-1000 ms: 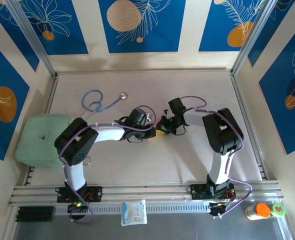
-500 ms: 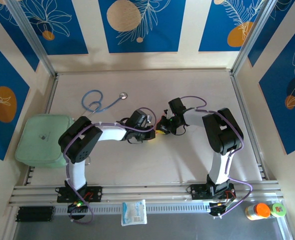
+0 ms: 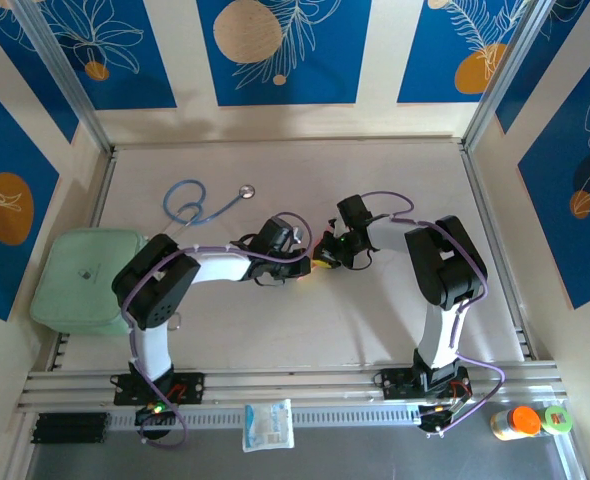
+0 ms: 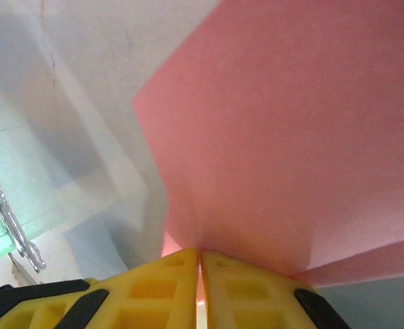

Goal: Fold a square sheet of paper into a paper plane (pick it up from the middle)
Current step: Fold the wing for the fifth time at the center of the table.

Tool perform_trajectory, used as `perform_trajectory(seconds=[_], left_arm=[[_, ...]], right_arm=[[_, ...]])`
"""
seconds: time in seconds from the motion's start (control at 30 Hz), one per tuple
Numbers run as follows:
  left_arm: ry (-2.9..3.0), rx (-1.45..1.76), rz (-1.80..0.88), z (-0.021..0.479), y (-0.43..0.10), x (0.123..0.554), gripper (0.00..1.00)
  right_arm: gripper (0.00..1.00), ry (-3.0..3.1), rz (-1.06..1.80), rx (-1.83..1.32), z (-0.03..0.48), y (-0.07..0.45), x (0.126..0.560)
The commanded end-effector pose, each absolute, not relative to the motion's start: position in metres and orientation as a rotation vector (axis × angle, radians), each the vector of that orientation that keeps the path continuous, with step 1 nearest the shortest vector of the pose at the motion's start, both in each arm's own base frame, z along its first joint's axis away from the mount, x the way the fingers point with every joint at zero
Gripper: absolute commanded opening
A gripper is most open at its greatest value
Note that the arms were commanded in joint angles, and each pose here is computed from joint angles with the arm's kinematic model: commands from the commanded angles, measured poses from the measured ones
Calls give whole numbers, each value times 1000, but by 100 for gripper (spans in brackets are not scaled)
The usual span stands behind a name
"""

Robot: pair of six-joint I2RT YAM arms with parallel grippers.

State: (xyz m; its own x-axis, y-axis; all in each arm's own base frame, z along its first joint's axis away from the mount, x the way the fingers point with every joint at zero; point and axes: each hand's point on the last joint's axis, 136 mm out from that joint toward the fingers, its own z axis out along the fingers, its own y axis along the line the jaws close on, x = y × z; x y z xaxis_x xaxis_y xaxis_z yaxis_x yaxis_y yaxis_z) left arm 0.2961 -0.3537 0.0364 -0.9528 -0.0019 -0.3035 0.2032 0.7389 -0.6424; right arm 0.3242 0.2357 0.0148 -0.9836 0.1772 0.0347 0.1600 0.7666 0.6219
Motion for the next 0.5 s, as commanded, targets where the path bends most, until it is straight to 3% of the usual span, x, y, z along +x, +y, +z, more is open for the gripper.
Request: perform_trajectory(seconds=[0.0,0.47], left_arm=[[2681,130,-1005,27,-350,301,5],[2831,47,-887,-10,-327,280,3]], right_arm=[[14,3025,876,364,-13,216,313],[13,2917,910,257,21,222,339]])
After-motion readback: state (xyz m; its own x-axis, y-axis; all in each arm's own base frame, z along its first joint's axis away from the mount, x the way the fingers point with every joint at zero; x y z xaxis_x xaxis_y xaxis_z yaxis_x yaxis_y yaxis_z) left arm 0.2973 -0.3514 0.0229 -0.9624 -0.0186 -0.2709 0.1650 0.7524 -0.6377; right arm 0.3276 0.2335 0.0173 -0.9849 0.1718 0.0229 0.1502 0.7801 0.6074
